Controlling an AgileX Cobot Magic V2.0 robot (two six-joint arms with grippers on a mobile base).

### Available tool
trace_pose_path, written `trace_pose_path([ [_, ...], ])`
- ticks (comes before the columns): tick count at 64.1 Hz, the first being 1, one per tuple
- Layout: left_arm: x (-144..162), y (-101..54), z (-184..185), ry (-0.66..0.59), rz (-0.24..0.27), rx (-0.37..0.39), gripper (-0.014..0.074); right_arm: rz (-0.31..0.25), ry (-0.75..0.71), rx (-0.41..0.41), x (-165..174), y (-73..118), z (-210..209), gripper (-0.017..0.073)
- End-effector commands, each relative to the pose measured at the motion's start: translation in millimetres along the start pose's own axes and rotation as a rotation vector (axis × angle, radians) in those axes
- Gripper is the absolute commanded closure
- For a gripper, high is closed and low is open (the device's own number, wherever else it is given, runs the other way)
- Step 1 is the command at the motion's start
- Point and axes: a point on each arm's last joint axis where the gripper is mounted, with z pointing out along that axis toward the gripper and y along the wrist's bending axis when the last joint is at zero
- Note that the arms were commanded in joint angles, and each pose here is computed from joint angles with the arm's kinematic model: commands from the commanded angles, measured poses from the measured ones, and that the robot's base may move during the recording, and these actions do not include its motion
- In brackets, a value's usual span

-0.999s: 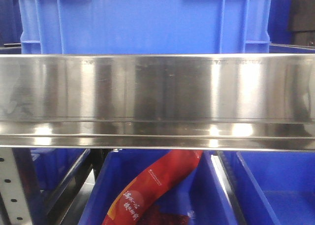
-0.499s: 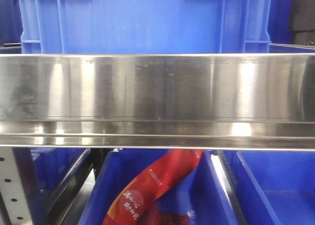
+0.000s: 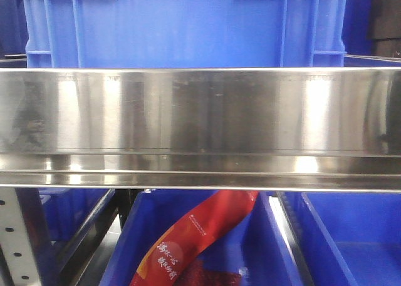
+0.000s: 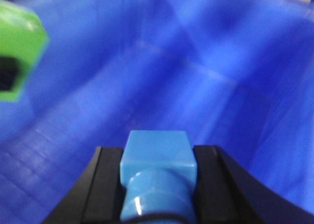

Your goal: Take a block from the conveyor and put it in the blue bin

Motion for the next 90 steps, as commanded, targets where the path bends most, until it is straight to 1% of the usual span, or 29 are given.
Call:
trace_pose_path([
  [1,-5,-2.3,-4,-0.026,-0.006,0.009,0.0488,-0.014,-0.024,0.004,-4,-0.6,-1,0.0507],
  [5,-5,-2.4,-4,-0.024,-0.006,0.009,0.0379,-0.014,-0.024,0.004,-4,-0.6,-1,0.0371],
  [6,-5,-2.4,-4,-0.024,-0.006,0.009,0.0351,-0.014,-0.024,0.004,-4,-0.6,-1,0.0317],
  [7,-5,-2.4,-4,-0.024,-0.006,0.009,0.0323,-0.012,-0.024,0.004,-4,-0.6,-1,0.0282],
  [8,-5,-2.4,-4,-0.024,-0.006,0.009,0.0281,-0.012,-0.024,0.004,-4,-0.6,-1,0.023],
  [9,-5,-2.4,-4,-0.024,-0.006,0.009,0.0253,-0.012,-0.024,0.004,-4,-0.6,-1,0.0198],
  [10,-5,-2.4,-4,-0.024,-0.006,0.01,0.0213,-0.01,-0.022,0.004,-4,-0.6,-1,0.0167],
  [12,-5,-2.4,-4,-0.024,-0.006,0.01,0.0163,-0.006,-0.02,0.004,-4,-0.6,-1,0.0115],
  [16,-4,-2.7,-4,-0.022,-0.01,0.012,0.0083,-0.006,-0.021,0.004,-4,-0.6,-1,0.0037],
  [20,-5,-3.1,-6,-0.022,-0.015,0.017,0.0032,-0.005,-0.021,0.005,-4,-0.7,-3,0.0016],
  [25,-5,-3.5,-10,-0.015,-0.019,0.022,0.0022,-0.005,-0.024,0.005,-5,-1.0,-9,0.0046],
  [30,-6,-3.8,-17,-0.014,-0.019,0.024,0.0025,-0.004,-0.036,0.006,-6,-1.4,-19,0.0126],
  [32,-6,-3.9,-22,-0.013,-0.019,0.024,0.0027,-0.003,-0.045,0.006,-8,-1.7,-25,0.0194],
  [36,-7,-4.2,-32,-0.015,-0.02,0.027,0.0047,-0.002,-0.056,0.006,-9,-2.2,-36,0.0304],
  [38,-8,-4.4,-38,-0.018,-0.021,0.029,0.0069,-0.001,-0.065,0.007,-10,-2.4,-41,0.0379],
  [41,-9,-4.6,-48,-0.023,-0.02,0.029,0.0133,0.0,-0.078,0.007,-11,-2.8,-51,0.0468],
  [42,-9,-4.7,-51,-0.022,-0.02,0.03,0.0158,0.0,-0.085,0.007,-11,-3.0,-55,0.0512],
  [43,-9,-4.9,-55,-0.025,-0.021,0.031,0.0213,0.0,-0.087,0.007,-11,-3.1,-58,0.0553],
  [44,-9,-4.9,-58,-0.026,-0.022,0.031,0.0244,0.001,-0.093,0.007,-10,-3.3,-62,0.0591],
  [47,-9,-5.2,-70,-0.036,-0.024,0.032,0.0364,0.001,-0.106,0.007,-8,-3.7,-71,0.0662],
  [50,-9,-5.4,-79,-0.042,-0.04,0.032,0.0473,0.001,-0.12,0.006,-4,-4.1,-80,0.0728],
  [52,-8,-5.5,-86,-0.051,-0.042,0.032,0.0561,0.002,-0.129,0.006,-1,-4.3,-85,0.0727],
  [57,-4,-6.1,-102,-0.071,-0.041,0.031,0.0707,0.001,-0.168,0.003,10,-5.0,-101,0.072],
  [64,9,-7.1,-121,-0.089,-0.043,0.03,0.0704,0.0,-0.24,-0.003,29,-5.7,-121,0.072],
  [70,28,-8.4,-129,-0.091,-0.044,0.028,0.0704,-0.001,-0.299,-0.008,51,-6.3,-136,0.0721],
  [73,37,-9.0,-135,-0.108,-0.045,0.026,0.0704,-0.002,-0.311,-0.01,68,-6.6,-141,0.0721],
  [77,56,-10.1,-137,-0.119,-0.049,0.024,0.0704,-0.002,-0.339,-0.012,84,-7.1,-151,0.0721],
  [82,81,-11.7,-144,-0.187,-0.059,0.02,0.0704,-0.003,-0.346,-0.013,114,-7.7,-158,0.0721],
  [90,121,-13.5,-153,-0.305,-0.07,0.008,0.0704,-0.003,-0.338,-0.013,148,-8.6,-164,0.0721],
])
